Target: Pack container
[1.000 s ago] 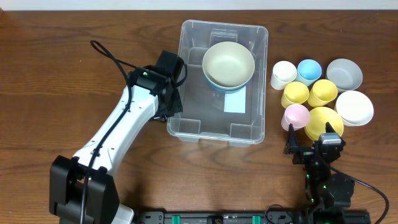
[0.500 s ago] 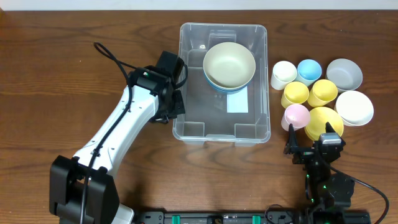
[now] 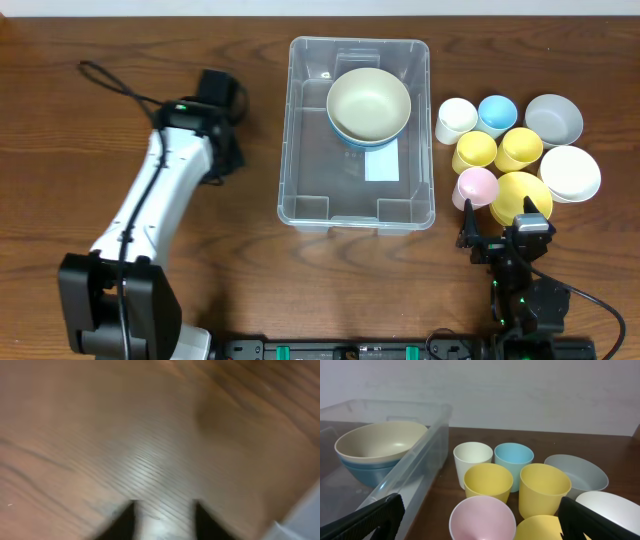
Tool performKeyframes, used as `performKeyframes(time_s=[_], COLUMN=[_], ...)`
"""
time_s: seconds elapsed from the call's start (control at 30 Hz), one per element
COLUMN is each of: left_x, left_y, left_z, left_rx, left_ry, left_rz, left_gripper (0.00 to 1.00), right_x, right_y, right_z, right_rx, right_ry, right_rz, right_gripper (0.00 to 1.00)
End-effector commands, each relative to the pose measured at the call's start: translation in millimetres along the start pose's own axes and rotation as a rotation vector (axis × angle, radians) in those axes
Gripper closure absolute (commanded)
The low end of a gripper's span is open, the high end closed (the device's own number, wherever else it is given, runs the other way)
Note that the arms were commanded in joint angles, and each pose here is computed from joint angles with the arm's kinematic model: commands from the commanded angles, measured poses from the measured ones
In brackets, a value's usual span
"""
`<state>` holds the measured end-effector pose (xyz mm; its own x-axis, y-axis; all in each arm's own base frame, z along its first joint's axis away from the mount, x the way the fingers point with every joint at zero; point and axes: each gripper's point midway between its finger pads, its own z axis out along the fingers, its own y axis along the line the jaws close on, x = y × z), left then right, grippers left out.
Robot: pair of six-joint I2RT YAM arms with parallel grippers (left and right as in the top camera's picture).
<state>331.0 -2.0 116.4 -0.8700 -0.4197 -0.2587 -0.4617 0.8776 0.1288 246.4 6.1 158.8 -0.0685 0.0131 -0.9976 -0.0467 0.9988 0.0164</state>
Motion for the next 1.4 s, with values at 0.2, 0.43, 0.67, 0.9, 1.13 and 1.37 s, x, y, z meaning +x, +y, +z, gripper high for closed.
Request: performKeyframes(time_s=[0.2,0.43,0.67,0.9,1.13,1.37], left_x=[-26.2,-28.8,-28.8,-28.8,-28.8,-28.8], left_y=[52.2,62.4,62.4,62.4,62.4,62.4], left_z=[10.3,12.4,12.4,12.4,12.4,12.4], left_rx=[-0.071,-0.08,-0.08,-0.08,-0.08,-0.08], left_ry=[-0.023,-0.018,-0.018,-0.018,-0.018,-0.018], left_rz=[-0.151,-0.182,-0.181,-0.182,-0.182,-0.182], left_gripper=[0.02,0.02,0.02,0.02,0.02,0.02], right_x=[0.4,-11.9,-13.1,-36.0,-81.7,-88.5], right_y=[-0.3,-0.3,1.7,10.3,-13.8,-23.5], right_z=[-0.2,-0.6,-0.6,-5.1,-23.4,-6.9], right_rx=[-0.001,0.0,-0.012,-0.063,0.095,0.16], right_ry=[0.0,-0.05,-0.055,-0.11,0.01,0.315], right_rz=[0.011,0.007,0.006,0.057,0.089,0.091], right_gripper=[0.01,0.01,0.01,0.01,0.01,0.01])
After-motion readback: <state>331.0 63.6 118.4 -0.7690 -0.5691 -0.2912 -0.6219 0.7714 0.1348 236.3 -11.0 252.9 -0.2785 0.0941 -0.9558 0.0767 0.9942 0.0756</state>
